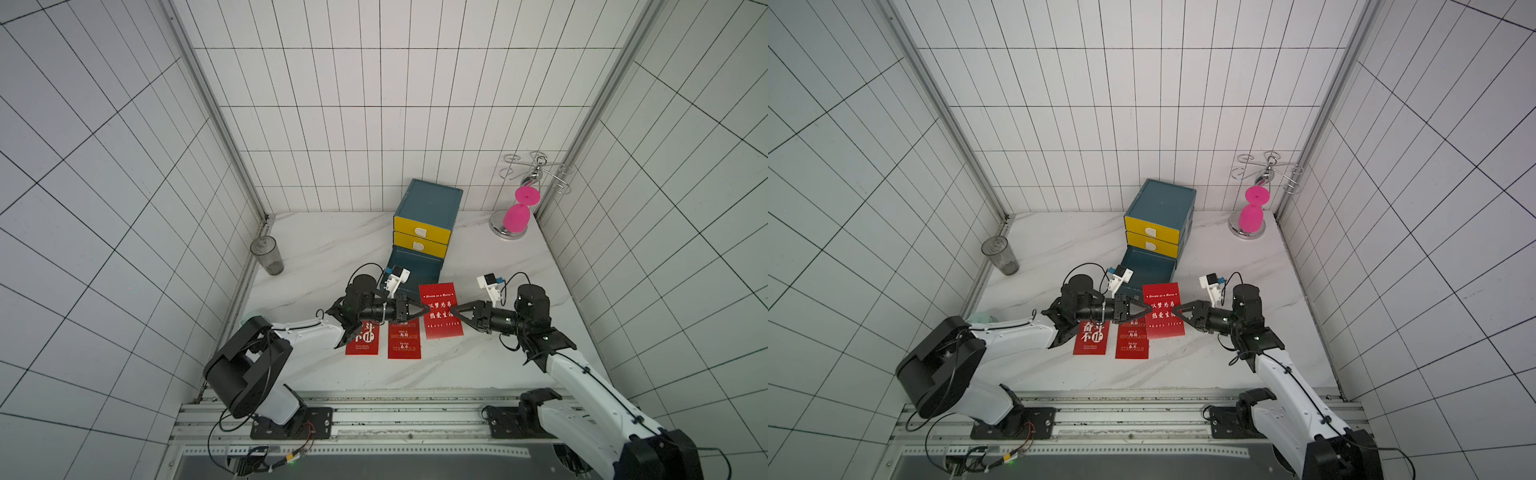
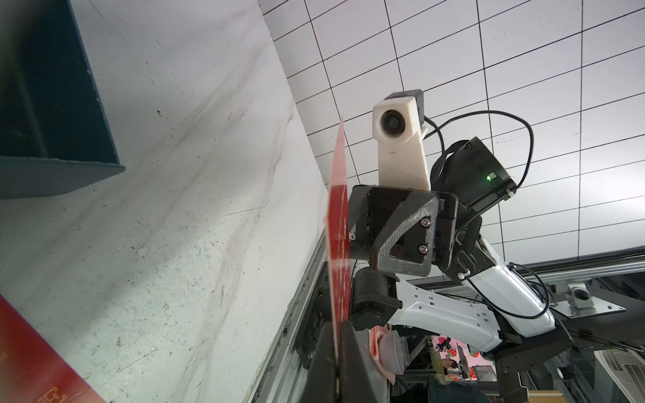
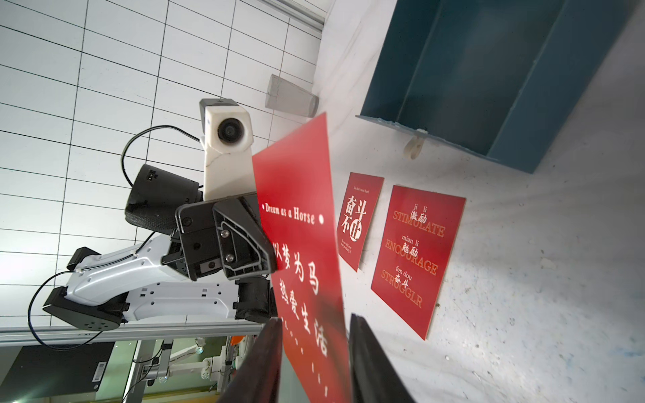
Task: Take the postcards out of the drawer
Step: Place the postcard at the center of the board.
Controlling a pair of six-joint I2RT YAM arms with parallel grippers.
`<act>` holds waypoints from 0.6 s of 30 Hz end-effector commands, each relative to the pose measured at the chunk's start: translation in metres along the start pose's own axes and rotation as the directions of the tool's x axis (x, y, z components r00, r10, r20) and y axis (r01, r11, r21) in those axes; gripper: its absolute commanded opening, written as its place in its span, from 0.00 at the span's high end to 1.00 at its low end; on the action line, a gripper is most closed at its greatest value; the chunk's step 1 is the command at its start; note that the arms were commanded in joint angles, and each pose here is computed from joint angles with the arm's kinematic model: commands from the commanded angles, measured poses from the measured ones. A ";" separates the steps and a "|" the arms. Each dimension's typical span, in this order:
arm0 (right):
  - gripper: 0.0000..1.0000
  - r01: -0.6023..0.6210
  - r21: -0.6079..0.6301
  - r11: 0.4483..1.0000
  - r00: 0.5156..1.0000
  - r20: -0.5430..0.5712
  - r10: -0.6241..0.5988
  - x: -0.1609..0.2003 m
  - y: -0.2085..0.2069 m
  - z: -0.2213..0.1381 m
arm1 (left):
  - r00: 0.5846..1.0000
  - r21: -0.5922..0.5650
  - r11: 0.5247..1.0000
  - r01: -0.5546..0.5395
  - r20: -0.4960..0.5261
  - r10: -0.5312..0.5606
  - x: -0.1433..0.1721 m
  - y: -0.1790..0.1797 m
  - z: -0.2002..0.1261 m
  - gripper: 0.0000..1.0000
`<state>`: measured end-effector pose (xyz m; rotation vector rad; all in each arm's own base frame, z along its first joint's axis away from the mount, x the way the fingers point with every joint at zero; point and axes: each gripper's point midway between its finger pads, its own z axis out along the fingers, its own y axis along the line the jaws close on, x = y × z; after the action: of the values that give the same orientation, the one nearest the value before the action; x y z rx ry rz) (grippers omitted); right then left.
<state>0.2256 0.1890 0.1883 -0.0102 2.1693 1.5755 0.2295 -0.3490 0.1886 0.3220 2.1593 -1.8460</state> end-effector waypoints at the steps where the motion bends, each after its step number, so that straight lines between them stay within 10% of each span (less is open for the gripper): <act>1: 0.71 0.007 -0.022 1.000 1.000 0.003 -0.007 0.003 -0.001 -0.001 | 1.000 0.051 0.998 -0.030 -0.005 0.030 -0.004 -0.013 0.005 1.00; 11: 0.99 -0.014 -0.005 1.000 1.000 0.009 0.014 0.006 -0.010 -0.001 | 0.999 0.057 0.998 -0.006 -0.035 0.008 -0.004 -0.008 0.013 0.97; 18: 1.00 -0.021 0.007 1.000 1.000 0.000 0.021 0.010 -0.013 -0.001 | 1.000 0.022 1.000 0.005 -0.003 -0.005 -0.005 -0.002 0.009 0.88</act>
<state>0.2249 0.1872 0.1817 0.0185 2.1686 1.5806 0.2319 -0.3558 0.1787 0.3018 2.1923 -1.8771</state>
